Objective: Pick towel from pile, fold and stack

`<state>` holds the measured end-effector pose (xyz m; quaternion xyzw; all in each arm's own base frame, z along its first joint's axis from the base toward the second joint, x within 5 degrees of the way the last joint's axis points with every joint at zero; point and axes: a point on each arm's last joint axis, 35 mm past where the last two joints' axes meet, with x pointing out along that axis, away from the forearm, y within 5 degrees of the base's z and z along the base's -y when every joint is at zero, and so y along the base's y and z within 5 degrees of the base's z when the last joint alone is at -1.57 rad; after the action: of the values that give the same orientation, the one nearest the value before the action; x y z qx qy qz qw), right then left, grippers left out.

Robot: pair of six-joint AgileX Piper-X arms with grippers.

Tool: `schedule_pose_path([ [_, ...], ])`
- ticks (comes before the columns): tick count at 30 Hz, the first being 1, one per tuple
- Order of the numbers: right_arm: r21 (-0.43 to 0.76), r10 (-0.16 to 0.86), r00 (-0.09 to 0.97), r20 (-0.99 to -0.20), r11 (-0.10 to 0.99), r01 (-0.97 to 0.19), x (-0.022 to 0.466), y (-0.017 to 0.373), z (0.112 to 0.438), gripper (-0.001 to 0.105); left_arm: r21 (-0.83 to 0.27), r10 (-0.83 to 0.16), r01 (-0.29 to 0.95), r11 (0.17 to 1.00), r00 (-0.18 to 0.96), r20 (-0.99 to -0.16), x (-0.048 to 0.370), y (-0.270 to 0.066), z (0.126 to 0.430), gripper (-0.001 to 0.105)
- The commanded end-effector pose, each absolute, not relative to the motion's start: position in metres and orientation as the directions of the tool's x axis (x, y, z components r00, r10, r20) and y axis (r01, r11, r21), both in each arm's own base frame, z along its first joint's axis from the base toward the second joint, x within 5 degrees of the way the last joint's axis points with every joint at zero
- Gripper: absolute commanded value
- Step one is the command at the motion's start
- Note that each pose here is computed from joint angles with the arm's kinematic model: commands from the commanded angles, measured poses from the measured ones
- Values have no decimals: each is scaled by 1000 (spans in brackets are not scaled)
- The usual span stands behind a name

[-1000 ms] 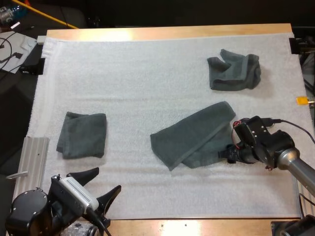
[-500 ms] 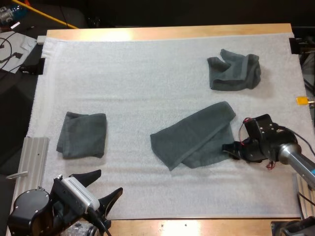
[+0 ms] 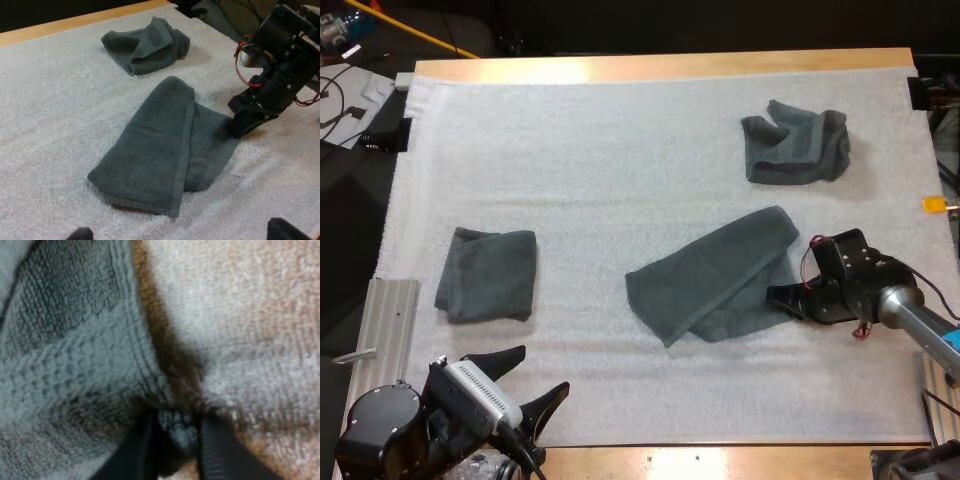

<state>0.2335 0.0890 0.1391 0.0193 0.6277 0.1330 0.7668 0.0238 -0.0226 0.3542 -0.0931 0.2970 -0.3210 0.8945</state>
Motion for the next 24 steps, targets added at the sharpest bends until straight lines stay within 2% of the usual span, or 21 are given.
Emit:
schedule_pose_path([
  [1,202,231,156,-960,963,-180,233,89,135,1,-367,-635,519,772,607,-478,25,-23,353,66],
  [7,159,188,141,-972,967,-198,226,85,143,1,-343,-633,540,769,567,-526,33,-25,350,66],
  [12,107,137,116,-984,966,-236,215,80,155,1,-349,-655,581,736,479,-584,51,-32,342,65],
  [15,125,154,116,-981,966,-228,216,80,154,0,-353,-648,565,746,493,-581,56,-32,345,66],
  [24,108,128,67,-989,963,-246,202,75,164,0,-342,-649,649,680,314,-693,103,-62,328,66],
])
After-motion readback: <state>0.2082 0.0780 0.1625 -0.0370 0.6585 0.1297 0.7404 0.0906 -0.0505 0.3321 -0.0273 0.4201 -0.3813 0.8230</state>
